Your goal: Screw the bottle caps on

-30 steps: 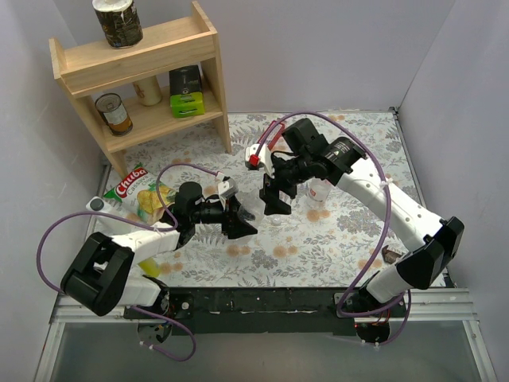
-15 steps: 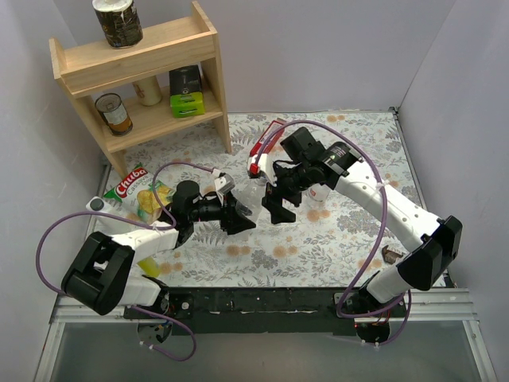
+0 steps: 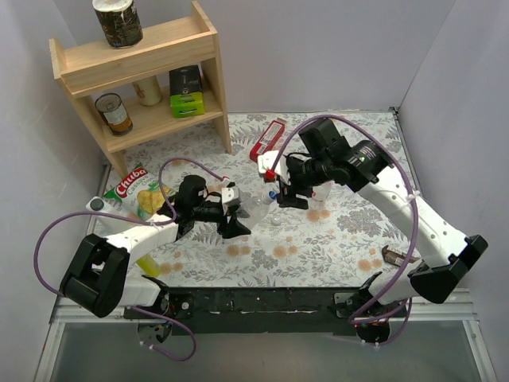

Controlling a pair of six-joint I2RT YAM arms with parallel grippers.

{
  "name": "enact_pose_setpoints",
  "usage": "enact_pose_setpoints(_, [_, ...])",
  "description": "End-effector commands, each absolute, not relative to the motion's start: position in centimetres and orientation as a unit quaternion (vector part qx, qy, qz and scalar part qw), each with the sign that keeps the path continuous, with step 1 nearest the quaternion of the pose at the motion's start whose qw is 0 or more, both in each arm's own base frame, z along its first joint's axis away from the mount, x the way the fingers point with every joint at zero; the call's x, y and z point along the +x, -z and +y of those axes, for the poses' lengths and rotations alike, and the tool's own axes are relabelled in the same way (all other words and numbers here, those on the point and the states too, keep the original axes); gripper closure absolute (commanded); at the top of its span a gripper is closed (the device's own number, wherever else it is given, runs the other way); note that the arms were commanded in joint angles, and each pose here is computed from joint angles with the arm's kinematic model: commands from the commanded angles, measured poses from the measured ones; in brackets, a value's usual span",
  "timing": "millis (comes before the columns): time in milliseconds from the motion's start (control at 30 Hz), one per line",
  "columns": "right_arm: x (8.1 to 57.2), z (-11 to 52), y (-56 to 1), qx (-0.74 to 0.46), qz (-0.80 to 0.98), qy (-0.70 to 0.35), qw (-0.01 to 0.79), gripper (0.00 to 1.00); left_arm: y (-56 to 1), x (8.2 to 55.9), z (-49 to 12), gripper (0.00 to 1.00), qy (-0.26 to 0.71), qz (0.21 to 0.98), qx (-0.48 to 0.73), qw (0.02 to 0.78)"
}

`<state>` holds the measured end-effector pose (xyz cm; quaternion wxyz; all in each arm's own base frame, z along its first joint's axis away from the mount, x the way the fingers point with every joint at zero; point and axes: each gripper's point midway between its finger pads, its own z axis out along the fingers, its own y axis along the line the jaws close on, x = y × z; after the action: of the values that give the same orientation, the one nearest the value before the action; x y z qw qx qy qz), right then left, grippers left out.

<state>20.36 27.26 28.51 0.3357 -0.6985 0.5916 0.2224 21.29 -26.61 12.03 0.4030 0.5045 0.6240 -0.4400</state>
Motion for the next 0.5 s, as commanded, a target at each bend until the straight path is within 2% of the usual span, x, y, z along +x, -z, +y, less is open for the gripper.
enact_pose_setpoints(0, [17.7, 28.6, -29.3, -0.786, 0.464, -0.208, 0.351, 0.24, -13.3, 20.7, -26.6, 1.0, 0.428, 0.577, 0.562, 0.41])
enact_pose_setpoints(200, [15.3, 29.2, -26.9, -0.841, 0.387, -0.168, 0.339, 0.25, -13.5, 20.2, -26.7, 1.0, 0.436, 0.576, 0.563, 0.402])
enact_pose_setpoints(467, [16.9, 28.9, -26.5, -0.84, 0.384, -0.114, 0.367, 0.31, -13.4, 19.7, -26.6, 1.0, 0.439, 0.565, 0.575, 0.396])
